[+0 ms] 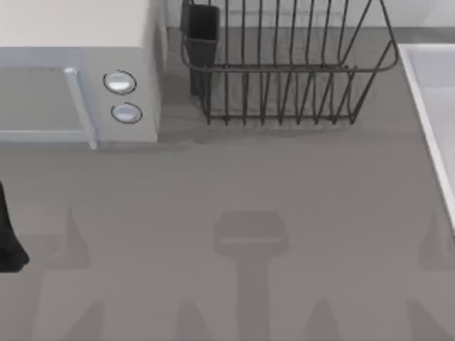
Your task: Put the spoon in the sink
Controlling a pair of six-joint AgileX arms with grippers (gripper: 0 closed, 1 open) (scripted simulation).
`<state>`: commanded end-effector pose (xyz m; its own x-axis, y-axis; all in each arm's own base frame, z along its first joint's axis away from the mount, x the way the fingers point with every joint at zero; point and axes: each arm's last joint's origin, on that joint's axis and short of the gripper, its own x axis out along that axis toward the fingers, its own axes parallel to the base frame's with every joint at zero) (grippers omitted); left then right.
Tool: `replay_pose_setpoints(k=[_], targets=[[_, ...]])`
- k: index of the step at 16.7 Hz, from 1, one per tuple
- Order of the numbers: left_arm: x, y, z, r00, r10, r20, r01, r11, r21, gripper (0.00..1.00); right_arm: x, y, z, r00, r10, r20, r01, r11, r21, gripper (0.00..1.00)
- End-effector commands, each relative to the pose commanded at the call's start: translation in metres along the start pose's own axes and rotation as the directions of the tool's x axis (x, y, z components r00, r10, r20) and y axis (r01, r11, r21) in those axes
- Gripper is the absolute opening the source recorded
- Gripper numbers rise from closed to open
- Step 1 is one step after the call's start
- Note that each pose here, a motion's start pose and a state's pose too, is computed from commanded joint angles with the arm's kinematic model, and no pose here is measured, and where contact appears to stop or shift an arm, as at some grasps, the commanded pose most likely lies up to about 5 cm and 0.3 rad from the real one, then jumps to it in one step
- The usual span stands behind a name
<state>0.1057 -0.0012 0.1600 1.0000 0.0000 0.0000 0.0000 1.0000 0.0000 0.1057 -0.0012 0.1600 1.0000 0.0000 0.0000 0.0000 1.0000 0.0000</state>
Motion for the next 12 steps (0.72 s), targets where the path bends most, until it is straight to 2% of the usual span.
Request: replay_pose_setpoints(k=[4, 8, 10, 12], targets=[[0.0, 0.0, 0.0, 1.0, 0.0, 0.0, 0.0, 1.0, 0.0, 1.0, 0.0, -0.001, 0.004, 0.999, -0.008, -0.04, 0.007, 1.0, -0.021, 1.0], [0.0, 0.0, 0.0, 1.0, 0.0, 0.0, 0.0, 1.0, 0.0, 1.0, 0.006, -0.004, 0.017, 0.961, -0.034, -0.274, 0.001, 0.993, -0.117, 1.0], [0.0, 0.0, 0.0, 1.0, 0.0, 0.0, 0.0, 1.0, 0.0, 1.0, 0.014, -0.006, 0.022, 0.888, -0.046, -0.458, -0.036, 0.985, -0.168, 1.0], [0.0, 0.0, 0.0, 1.0, 0.0, 0.0, 0.0, 1.0, 0.0, 1.0, 0.025, -0.009, 0.025, 0.761, -0.052, -0.646, -0.101, 0.975, -0.199, 1.0]])
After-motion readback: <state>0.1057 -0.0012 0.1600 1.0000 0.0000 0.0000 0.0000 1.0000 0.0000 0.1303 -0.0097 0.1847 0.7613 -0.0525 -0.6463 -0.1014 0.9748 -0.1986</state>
